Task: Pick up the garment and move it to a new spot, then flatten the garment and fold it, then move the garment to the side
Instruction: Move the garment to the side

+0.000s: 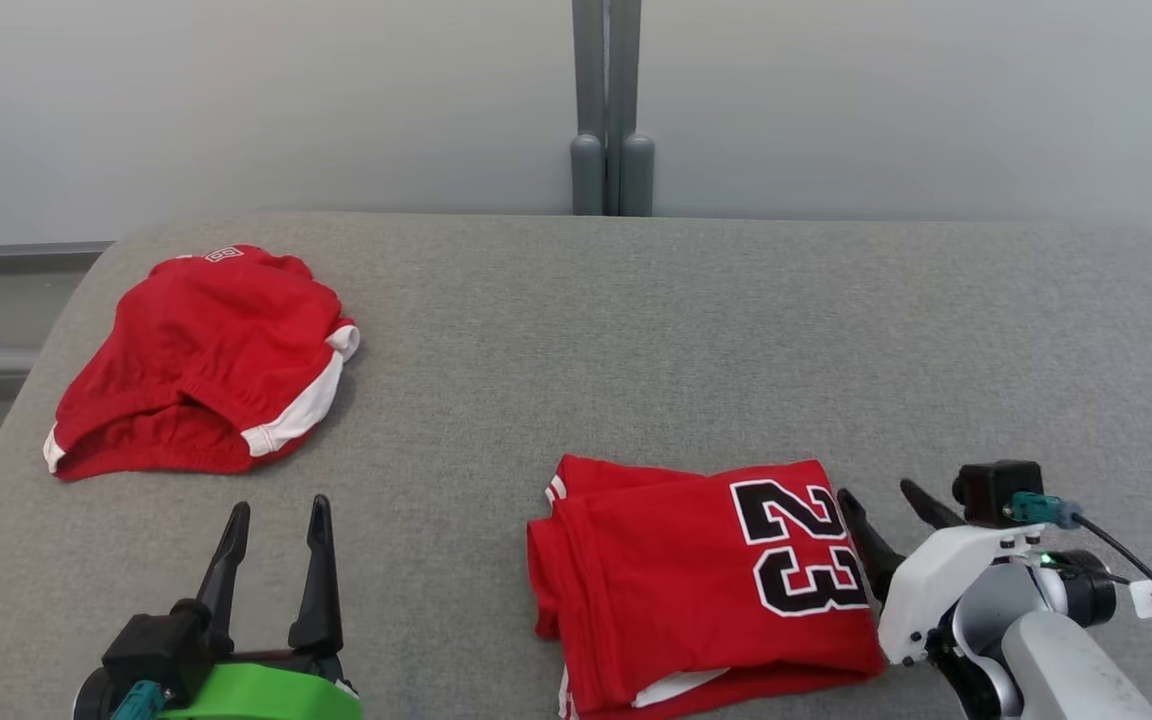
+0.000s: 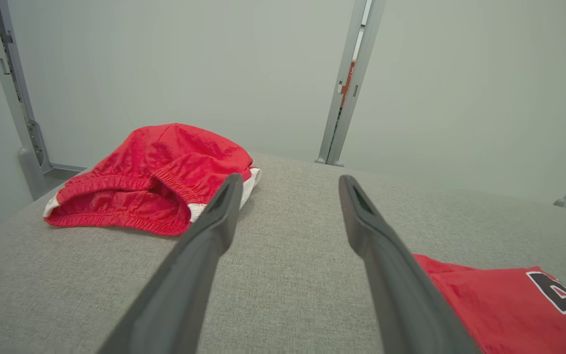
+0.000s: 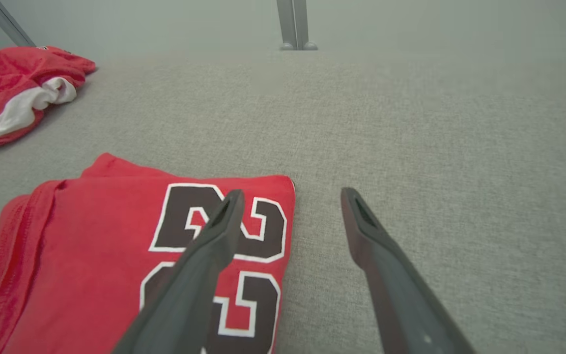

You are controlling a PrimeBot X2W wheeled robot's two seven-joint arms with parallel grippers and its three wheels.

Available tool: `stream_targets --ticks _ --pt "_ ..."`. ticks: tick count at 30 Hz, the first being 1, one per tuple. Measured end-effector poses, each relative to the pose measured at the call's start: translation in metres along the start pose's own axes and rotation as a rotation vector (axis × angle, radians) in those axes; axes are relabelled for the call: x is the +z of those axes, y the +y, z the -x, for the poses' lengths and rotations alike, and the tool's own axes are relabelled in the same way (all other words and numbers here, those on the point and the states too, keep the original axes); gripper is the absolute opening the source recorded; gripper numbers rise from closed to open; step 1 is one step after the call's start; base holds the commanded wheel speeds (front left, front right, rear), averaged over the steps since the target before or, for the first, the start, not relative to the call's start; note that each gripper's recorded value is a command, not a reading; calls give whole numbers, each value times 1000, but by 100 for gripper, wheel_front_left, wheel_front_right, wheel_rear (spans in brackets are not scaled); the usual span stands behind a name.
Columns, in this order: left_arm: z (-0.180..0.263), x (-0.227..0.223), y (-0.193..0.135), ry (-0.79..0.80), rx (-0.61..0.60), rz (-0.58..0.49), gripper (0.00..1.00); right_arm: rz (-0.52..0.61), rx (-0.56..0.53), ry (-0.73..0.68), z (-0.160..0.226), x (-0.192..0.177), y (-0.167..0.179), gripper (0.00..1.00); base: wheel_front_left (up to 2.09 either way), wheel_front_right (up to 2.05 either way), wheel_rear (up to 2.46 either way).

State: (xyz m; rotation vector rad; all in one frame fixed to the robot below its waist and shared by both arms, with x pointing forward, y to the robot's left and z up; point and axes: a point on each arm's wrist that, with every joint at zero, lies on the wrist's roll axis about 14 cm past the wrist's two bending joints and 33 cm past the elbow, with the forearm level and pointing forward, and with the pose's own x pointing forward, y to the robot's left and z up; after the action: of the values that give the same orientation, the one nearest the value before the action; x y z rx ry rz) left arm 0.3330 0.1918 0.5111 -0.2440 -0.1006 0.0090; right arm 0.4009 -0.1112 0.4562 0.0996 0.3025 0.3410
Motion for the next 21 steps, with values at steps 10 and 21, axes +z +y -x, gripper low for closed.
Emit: stream_targets --ticks 10,21 --pt "11 2 20 -1 57 -22 100 -97 21 372 -21 -70 21 100 0 0 0" --pt "7 -1 14 9 33 -26 100 -115 15 299 -31 -50 17 0 0 0 0"
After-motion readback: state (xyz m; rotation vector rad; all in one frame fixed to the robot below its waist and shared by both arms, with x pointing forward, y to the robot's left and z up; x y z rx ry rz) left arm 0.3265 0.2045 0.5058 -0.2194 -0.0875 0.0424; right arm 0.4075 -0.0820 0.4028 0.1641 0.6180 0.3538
